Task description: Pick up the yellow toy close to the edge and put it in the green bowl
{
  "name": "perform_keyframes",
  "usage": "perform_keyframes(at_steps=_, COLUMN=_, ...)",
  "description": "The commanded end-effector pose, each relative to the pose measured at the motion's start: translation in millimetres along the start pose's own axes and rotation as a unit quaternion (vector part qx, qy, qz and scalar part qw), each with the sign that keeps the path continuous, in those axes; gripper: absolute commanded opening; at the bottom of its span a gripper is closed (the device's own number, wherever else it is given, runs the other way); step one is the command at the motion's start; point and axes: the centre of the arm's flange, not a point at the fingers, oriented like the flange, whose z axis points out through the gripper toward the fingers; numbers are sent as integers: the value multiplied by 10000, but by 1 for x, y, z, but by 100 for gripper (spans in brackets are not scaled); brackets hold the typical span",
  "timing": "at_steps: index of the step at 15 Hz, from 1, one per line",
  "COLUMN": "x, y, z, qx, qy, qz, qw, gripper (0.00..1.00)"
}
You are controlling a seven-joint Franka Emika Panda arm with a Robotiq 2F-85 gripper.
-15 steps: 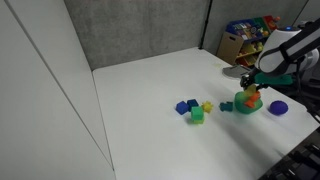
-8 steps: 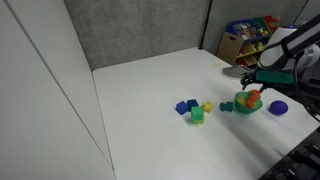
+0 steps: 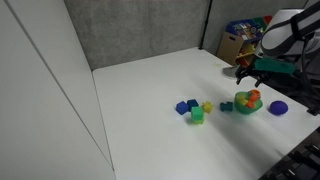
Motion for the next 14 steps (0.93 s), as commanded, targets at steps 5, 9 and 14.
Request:
perform_keyframes(at_steps=5, x=-86, y=-36, z=-90, qx=-346, qy=-676, qz=-927, qw=9928, gripper=100)
perform_keyframes(at_steps=9, x=-130, y=-46, z=-134, qx=-883, qy=-847, qz=-1518, qw=9808, gripper=100)
perform_keyframes(at_steps=14, x=-189, y=-51, z=-184, qx=-1067, qy=-739, qz=-2389, qw=9623, gripper=100)
